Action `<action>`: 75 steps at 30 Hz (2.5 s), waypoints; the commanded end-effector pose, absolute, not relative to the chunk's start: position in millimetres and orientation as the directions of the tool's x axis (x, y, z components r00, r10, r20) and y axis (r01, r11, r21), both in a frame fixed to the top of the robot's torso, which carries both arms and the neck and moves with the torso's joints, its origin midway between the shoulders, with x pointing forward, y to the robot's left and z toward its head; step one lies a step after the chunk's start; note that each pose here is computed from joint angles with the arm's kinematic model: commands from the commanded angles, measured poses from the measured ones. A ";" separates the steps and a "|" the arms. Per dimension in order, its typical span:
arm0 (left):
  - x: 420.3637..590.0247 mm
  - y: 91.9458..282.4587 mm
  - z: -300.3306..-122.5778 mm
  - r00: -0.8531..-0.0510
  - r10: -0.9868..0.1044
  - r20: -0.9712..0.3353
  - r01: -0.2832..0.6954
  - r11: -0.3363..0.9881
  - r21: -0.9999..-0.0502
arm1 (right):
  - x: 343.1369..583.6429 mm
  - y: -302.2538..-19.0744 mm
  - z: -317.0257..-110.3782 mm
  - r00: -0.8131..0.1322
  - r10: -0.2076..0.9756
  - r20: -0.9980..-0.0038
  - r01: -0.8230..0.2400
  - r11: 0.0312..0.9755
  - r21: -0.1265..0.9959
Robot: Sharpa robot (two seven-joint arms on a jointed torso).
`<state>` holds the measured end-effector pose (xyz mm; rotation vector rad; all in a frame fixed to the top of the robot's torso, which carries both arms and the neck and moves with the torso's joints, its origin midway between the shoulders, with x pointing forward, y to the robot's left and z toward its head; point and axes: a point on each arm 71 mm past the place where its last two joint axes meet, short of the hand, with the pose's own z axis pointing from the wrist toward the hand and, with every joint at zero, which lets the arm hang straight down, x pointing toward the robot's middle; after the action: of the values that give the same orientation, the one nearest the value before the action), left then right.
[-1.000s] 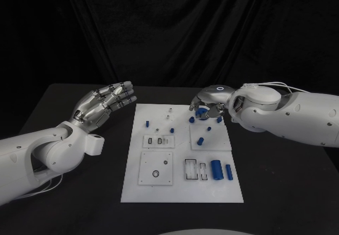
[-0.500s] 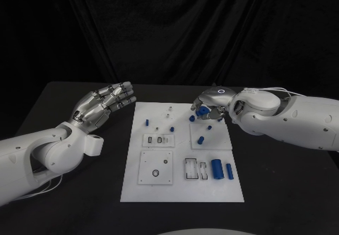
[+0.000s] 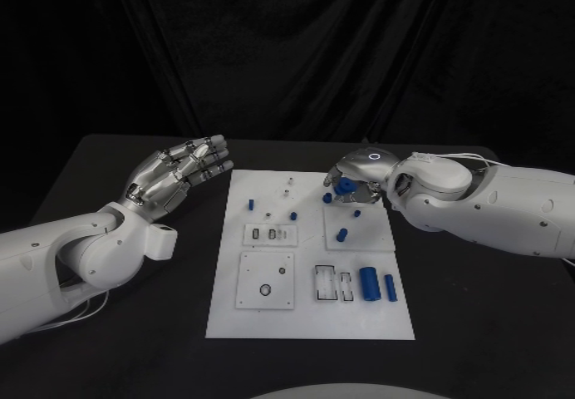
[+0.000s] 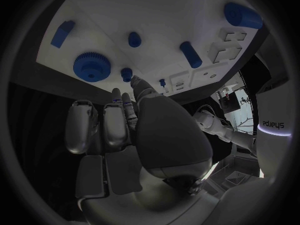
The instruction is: Assemble the parts on the task board
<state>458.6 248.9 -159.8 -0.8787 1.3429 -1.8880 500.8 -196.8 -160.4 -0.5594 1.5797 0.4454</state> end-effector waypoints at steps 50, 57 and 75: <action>458.6 258.4 -147.2 -0.578 -0.800 0.161 0.270 -0.373 -0.887 | 508.2 -188.3 -189.3 0.031 -0.023 -0.999 -0.620 0.784 -0.038; 458.9 258.6 -147.4 -0.577 -0.801 0.161 0.269 -0.372 -0.888 | 507.4 -187.1 -177.2 0.071 0.048 -0.996 -0.632 0.775 -0.008; 461.4 256.2 -148.8 -0.579 -0.799 0.160 0.259 -0.367 -0.894 | 539.9 -133.0 -137.0 0.051 0.120 -0.991 -0.659 0.750 0.057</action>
<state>463.9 253.9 -161.4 -0.8783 1.3452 -1.8943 537.7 -131.5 -135.2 -0.4990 1.3842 0.6135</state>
